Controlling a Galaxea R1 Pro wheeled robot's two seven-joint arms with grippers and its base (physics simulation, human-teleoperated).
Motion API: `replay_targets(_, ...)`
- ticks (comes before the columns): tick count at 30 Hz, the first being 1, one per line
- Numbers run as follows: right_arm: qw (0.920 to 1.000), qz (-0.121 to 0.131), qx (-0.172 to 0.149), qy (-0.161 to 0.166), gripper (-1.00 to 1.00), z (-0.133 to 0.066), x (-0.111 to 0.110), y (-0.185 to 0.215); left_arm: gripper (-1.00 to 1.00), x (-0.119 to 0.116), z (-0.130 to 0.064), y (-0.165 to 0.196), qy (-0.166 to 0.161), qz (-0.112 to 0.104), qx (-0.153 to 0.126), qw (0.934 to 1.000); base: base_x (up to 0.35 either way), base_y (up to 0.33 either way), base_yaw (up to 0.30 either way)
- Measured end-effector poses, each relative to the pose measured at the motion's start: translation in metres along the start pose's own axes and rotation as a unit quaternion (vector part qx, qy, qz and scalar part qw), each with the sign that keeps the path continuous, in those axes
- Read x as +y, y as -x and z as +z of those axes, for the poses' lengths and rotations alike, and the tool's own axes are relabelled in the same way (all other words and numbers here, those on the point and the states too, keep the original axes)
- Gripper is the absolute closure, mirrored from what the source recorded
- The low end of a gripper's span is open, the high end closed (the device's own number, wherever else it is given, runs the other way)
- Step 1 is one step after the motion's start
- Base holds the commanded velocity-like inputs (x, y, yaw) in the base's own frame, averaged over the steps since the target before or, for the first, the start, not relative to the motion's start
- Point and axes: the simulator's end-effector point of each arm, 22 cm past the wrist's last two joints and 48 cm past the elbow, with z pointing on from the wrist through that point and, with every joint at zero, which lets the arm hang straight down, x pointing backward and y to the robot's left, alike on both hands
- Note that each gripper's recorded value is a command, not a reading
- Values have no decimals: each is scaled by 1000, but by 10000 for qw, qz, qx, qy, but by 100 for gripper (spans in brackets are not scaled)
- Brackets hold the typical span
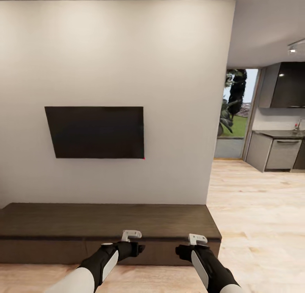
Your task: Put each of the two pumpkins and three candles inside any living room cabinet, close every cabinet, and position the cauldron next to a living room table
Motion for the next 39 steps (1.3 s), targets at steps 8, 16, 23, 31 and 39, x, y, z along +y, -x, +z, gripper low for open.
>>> replay_targets(8, 10000, 5, -9, 8, -100, -1, 0, 1, -100, 0, -1, 1, 7, 2, -6, 10000, 162, 122, -70)
replay_targets(16, 10000, 1, -10, 6, -100, -1, 0, 1, -100, 0, -1, 1, 7, 2, -7, 10000, 280, 72, -4)
replay_targets(23, 10000, 2, -8, 6, -100, -1, 0, 1, -100, 0, -1, 1, 7, 2, -8, 10000, 236, -73, 0)
replay_targets(31, 10000, 5, -7, 7, -100, 0, 0, 1, -100, 1, 0, 1, 32, 2, -6, 10000, 47, -25, 0)
replay_targets(39, 10000, 1, -7, 5, -100, 0, 0, 1, -100, 2, 0, 1, 52, 1, -11, 10000, 2, -1, 0)
